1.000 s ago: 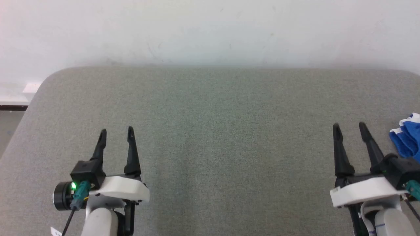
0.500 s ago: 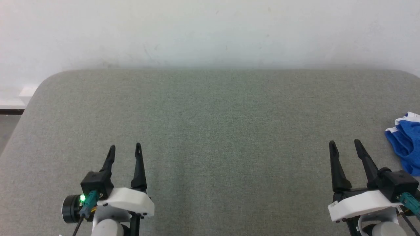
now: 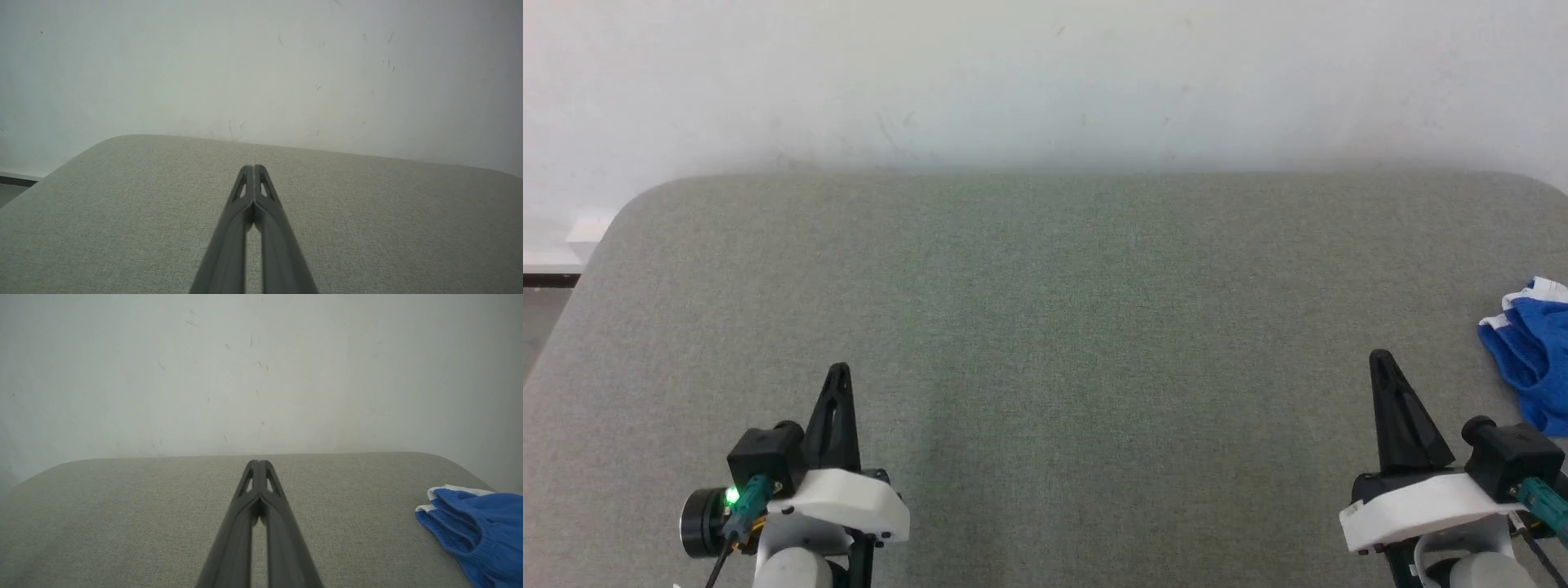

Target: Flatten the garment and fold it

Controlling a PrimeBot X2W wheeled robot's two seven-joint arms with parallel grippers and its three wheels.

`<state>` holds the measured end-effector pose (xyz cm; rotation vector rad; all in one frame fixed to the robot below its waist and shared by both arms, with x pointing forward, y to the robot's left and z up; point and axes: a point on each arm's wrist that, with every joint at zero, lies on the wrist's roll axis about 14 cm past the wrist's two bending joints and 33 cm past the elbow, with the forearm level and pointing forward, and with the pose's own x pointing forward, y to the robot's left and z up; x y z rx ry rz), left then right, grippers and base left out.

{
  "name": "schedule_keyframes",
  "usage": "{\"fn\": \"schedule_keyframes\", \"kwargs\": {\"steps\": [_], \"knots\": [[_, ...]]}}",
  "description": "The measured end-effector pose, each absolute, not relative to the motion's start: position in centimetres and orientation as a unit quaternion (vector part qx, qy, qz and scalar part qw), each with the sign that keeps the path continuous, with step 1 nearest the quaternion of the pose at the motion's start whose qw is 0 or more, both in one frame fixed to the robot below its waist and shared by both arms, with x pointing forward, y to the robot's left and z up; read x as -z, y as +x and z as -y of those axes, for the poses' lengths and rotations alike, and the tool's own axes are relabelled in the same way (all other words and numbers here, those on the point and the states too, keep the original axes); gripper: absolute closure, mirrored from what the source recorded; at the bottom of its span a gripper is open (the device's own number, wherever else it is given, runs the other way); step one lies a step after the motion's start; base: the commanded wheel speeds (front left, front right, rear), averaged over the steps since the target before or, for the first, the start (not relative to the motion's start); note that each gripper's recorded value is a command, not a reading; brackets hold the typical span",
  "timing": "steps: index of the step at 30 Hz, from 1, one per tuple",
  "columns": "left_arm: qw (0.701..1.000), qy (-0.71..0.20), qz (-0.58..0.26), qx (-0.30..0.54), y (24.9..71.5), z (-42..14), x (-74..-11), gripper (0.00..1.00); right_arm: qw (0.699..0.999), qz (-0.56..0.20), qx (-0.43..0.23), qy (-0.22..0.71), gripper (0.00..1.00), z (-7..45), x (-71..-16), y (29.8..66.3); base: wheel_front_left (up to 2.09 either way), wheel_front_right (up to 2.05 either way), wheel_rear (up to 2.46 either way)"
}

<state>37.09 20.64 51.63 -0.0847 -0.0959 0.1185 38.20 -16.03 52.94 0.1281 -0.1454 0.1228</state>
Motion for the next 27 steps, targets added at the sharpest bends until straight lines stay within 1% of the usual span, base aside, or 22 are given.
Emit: {"fn": "schedule_keyframes", "kwargs": {"steps": [27], "knots": [[0.998,-0.029,0.045,-0.043,37.60,-19.86,-52.42,1.00,0.995,0.056,-0.063,0.046,1.00,16.04,-52.91,38.09,0.00,0.00,0.00]]}}
